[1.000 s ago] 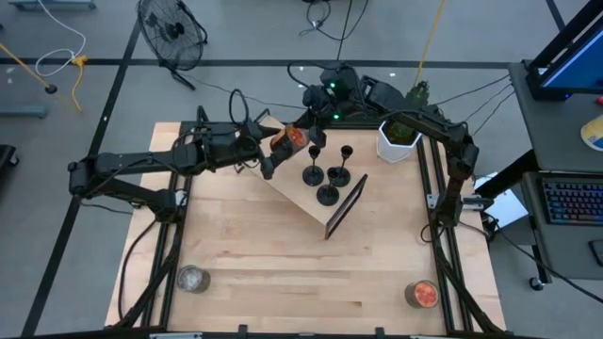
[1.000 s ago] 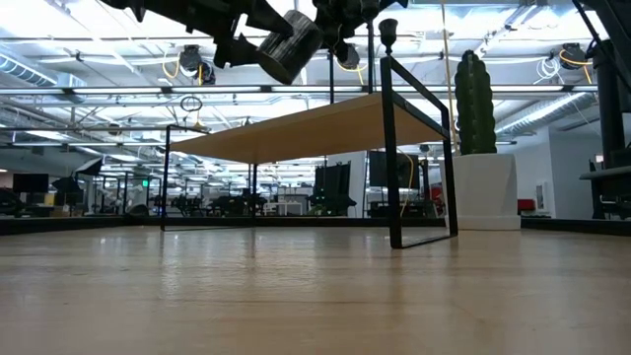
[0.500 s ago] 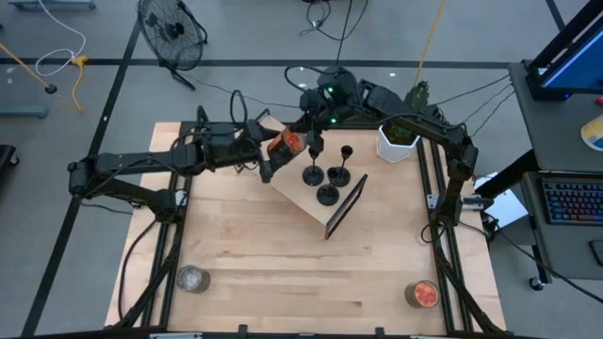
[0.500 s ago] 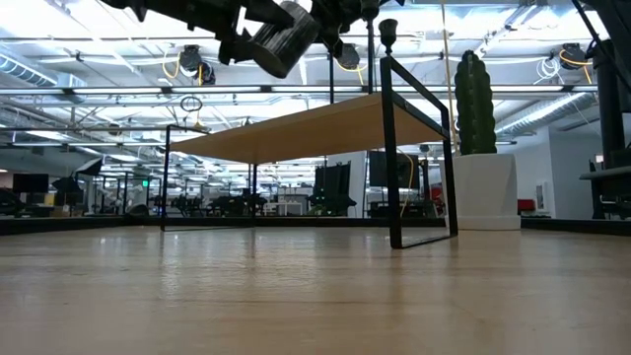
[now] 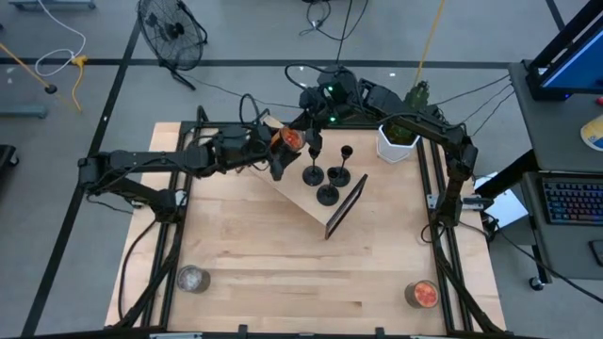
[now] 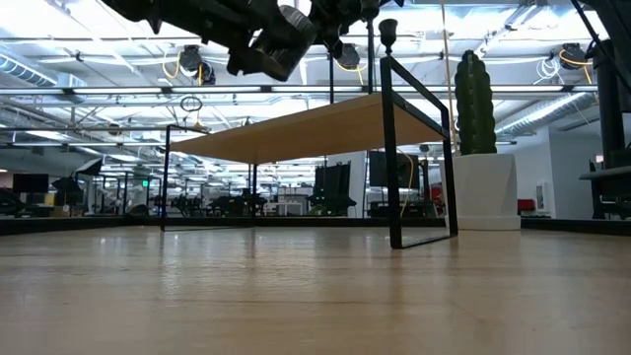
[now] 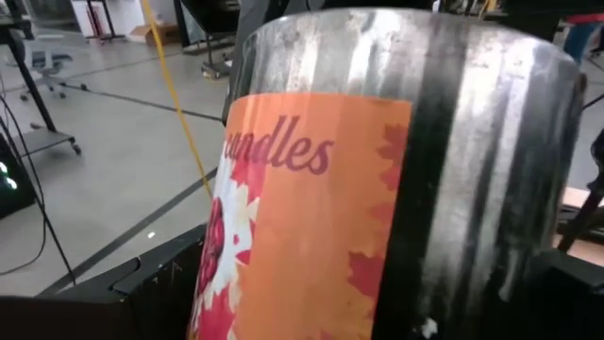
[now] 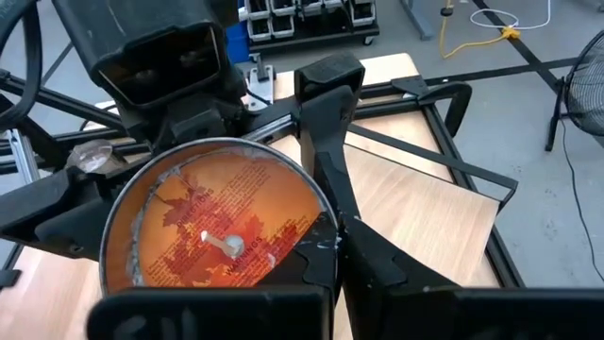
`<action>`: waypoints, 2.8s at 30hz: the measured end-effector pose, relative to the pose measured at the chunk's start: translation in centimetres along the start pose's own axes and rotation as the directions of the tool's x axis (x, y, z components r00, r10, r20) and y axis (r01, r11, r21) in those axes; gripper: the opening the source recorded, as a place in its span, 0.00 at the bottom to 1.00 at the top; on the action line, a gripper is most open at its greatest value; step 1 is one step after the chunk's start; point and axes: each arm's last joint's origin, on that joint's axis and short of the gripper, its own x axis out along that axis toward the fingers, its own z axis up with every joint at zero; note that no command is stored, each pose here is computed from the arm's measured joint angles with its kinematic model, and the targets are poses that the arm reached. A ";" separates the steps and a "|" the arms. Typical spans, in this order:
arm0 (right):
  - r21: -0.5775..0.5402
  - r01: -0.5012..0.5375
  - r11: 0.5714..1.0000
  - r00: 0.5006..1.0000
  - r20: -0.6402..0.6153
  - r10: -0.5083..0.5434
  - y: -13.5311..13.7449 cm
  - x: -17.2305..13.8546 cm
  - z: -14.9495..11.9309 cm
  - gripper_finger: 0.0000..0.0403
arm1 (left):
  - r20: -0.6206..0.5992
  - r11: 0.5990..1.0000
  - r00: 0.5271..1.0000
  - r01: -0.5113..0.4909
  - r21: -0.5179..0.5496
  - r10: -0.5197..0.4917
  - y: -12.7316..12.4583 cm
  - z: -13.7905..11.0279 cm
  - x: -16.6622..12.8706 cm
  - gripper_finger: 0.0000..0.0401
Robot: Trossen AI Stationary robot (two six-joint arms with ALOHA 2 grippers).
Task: Pick & Place candle stick holders
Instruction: Put the top orange scented candle on the shelf
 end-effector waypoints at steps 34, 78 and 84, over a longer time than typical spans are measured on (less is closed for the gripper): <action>0.004 -0.009 1.000 1.000 0.002 0.009 -0.1 0.4 -0.4 0.01 | 0.005 1.000 1.000 0.013 -0.001 -0.013 0.0 0.2 -0.3 0.87; -0.041 0.090 0.995 0.995 0.054 -0.088 -0.8 -1.2 0.3 0.15 | -0.130 0.968 0.962 -0.247 -0.045 0.239 0.6 -1.3 -0.5 0.87; -0.046 0.113 0.992 0.992 0.062 -0.110 -1.1 -2.1 0.5 0.15 | -0.156 0.932 0.929 -0.352 -0.081 0.337 0.9 -2.8 -0.7 0.87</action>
